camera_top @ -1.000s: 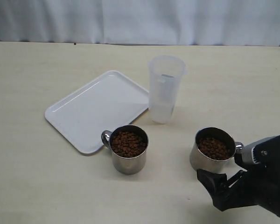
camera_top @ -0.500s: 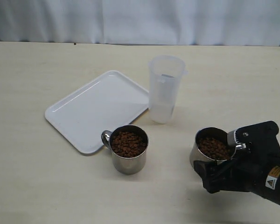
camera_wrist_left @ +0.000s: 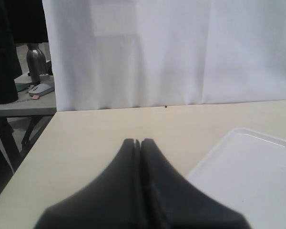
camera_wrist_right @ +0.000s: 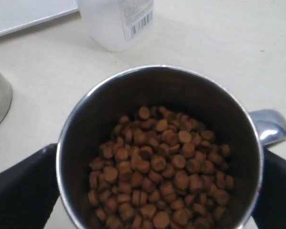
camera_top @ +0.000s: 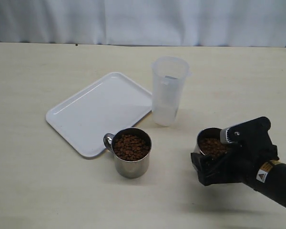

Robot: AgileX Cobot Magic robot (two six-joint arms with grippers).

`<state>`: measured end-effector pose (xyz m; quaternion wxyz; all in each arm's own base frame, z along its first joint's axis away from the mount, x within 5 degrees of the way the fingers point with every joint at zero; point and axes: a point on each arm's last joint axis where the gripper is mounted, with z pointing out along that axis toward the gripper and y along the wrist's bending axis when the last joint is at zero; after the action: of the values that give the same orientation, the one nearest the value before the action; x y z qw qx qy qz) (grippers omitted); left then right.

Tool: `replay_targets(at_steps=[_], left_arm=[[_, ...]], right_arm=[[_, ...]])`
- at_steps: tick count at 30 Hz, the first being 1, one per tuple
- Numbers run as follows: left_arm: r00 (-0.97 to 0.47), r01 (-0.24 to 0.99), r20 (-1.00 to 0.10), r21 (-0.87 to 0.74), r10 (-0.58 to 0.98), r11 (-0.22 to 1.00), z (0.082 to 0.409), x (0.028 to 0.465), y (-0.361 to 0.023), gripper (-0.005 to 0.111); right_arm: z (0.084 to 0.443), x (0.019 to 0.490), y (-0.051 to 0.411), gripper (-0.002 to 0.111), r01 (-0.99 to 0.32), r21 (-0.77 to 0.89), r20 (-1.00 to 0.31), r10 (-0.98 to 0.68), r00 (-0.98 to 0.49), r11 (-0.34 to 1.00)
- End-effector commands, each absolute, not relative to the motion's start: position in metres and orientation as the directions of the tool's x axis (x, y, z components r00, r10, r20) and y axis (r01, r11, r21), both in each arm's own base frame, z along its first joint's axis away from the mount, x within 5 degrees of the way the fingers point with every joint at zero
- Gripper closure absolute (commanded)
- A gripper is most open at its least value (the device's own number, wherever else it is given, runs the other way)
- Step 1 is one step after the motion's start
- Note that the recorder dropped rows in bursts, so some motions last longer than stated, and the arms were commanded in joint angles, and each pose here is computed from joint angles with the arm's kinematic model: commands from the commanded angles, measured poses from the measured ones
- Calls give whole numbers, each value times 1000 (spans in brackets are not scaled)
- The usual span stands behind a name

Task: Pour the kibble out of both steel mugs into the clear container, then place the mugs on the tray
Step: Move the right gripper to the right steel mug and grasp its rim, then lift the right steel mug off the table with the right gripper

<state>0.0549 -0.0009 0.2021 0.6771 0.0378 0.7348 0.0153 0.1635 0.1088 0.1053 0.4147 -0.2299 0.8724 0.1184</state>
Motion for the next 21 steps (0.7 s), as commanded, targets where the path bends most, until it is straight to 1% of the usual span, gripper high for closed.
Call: replay_targets(at_steps=[1,13,21], left_arm=[[-70,37,-995,70,73,997,205,55,-1,107],[-70,37,-995,70,73,997,205,55,-1,107],[-70,35,-995,70,73,997,205,55,-1,107]], right_arm=[[103,175,116,25,-497,1,-787,-305,-536,868],[95,177,120,25,-482,48,-722,-303,-622,875],[94,177,120,25,-467,62,-712,-289,-640,882]])
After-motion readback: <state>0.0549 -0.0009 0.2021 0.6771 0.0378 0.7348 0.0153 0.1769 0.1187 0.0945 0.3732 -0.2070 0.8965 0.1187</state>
